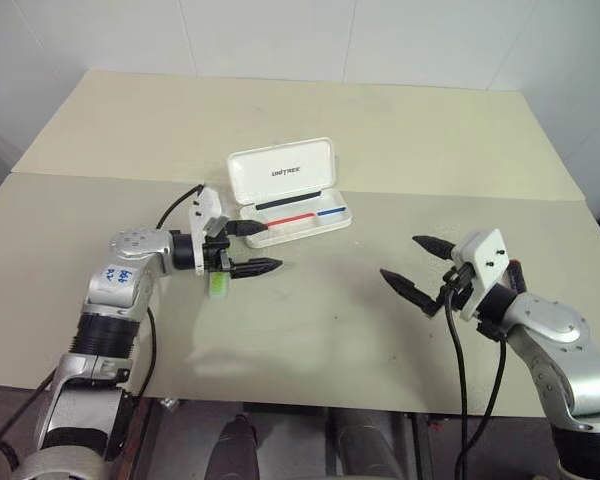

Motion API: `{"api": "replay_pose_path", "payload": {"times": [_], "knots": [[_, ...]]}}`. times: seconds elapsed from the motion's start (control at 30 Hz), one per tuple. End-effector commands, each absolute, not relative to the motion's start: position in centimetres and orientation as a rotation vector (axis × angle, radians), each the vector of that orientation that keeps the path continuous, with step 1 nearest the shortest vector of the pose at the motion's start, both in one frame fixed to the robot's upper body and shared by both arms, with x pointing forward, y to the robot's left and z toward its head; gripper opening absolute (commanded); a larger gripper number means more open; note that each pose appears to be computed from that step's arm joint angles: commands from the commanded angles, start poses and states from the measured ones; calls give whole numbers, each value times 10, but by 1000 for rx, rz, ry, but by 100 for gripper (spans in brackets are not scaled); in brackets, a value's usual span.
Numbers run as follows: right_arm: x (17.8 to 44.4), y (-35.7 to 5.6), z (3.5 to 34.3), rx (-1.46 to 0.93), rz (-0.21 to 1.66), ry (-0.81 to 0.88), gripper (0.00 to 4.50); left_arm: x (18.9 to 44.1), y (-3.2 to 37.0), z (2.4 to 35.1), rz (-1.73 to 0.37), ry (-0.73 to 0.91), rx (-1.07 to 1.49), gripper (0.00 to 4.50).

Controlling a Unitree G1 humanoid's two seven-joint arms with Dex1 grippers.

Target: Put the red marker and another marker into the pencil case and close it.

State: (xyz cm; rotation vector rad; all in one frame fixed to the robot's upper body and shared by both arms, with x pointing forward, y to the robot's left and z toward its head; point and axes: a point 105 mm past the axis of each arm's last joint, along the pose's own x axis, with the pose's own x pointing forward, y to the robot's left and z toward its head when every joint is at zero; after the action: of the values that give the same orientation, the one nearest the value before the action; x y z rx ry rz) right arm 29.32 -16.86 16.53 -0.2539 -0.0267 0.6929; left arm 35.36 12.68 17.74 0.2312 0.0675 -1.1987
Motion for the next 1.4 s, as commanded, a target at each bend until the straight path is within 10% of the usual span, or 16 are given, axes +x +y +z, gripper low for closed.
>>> {"api": "replay_pose_path", "payload": {"times": [0.03, 1.17, 1.4], "knots": [[292, -169, 181, -272, 670, -93, 450, 359, 123, 188, -1203, 27, 269, 447], [283, -182, 182, -254, 497, -134, 450, 404, 122, 144, -1232, 273, 693, 447], [285, -181, 183, -254, 489, -143, 450, 411, 119, 141, -1211, 313, 788, 230]]}}
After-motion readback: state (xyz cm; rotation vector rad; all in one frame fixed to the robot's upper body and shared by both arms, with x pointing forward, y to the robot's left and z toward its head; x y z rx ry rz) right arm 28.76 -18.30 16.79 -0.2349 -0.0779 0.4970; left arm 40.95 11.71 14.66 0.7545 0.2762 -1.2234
